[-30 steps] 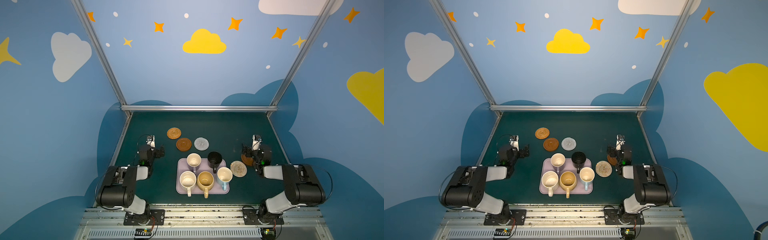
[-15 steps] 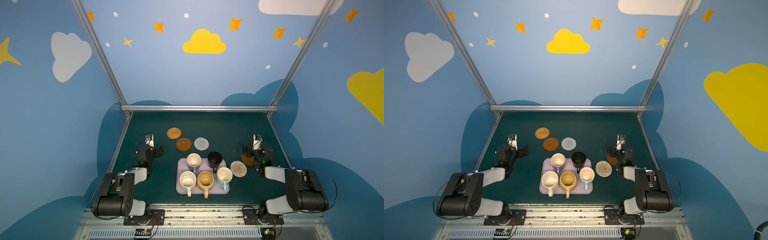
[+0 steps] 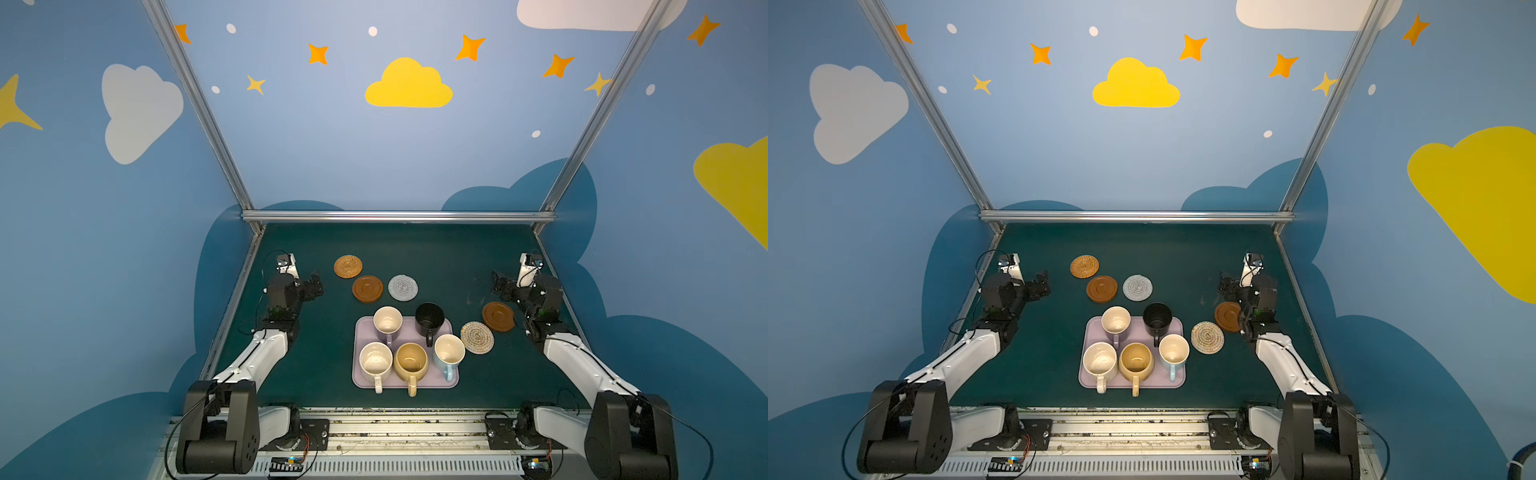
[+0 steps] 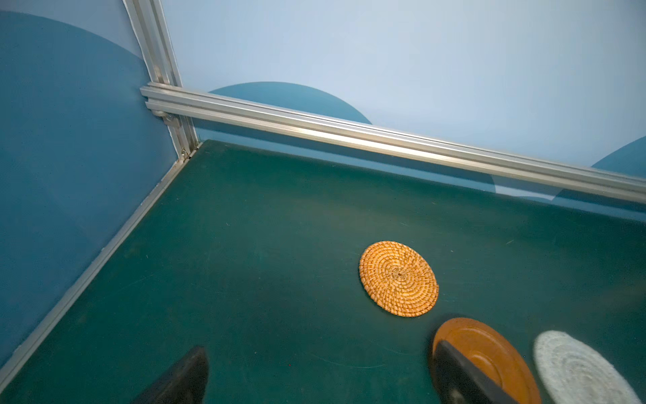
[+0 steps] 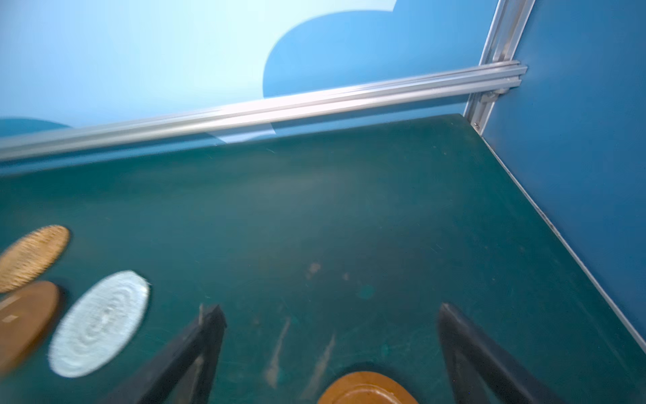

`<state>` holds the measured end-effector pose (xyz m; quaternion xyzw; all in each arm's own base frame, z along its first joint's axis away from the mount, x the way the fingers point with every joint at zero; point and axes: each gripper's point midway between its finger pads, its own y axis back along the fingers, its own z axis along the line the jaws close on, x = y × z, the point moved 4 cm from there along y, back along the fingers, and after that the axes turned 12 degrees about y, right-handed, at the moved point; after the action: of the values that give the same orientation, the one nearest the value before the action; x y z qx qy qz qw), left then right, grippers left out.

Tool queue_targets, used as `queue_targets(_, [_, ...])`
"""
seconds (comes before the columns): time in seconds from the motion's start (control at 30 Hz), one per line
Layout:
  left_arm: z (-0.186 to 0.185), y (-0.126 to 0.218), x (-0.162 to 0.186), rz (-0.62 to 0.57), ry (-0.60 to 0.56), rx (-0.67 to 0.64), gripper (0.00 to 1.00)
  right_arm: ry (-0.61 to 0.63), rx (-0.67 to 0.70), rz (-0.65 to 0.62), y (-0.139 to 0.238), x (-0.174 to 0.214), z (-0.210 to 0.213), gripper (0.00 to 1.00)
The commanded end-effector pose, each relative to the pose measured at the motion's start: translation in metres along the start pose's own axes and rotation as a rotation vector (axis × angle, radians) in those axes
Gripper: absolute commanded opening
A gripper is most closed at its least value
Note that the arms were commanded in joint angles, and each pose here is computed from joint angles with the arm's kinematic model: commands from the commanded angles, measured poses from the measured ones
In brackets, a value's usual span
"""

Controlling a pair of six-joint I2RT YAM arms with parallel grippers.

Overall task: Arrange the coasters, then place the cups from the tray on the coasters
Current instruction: 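Move left gripper over the woven rattan coaster while right gripper reaches forward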

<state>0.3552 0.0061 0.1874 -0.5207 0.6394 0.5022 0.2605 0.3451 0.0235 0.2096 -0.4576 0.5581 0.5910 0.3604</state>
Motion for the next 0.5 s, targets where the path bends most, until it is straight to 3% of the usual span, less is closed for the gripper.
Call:
queue_targets(0.0, [-0.019, 0.002, -0.009, 0.072, 0.096, 0.086, 1.00, -0.089, -0.091, 0.044, 0.007, -0.019, 0.012, 0.95])
queue_targets(0.27, [-0.039, -0.013, -0.028, 0.215, 0.207, 0.074, 1.00, -0.188, -0.212, 0.094, -0.001, -0.053, 0.037, 0.95])
queue_targets(0.47, [-0.048, -0.045, -0.021, 0.354, 0.236, 0.051, 0.99, -0.161, -0.285, 0.127, -0.014, -0.067, 0.068, 0.95])
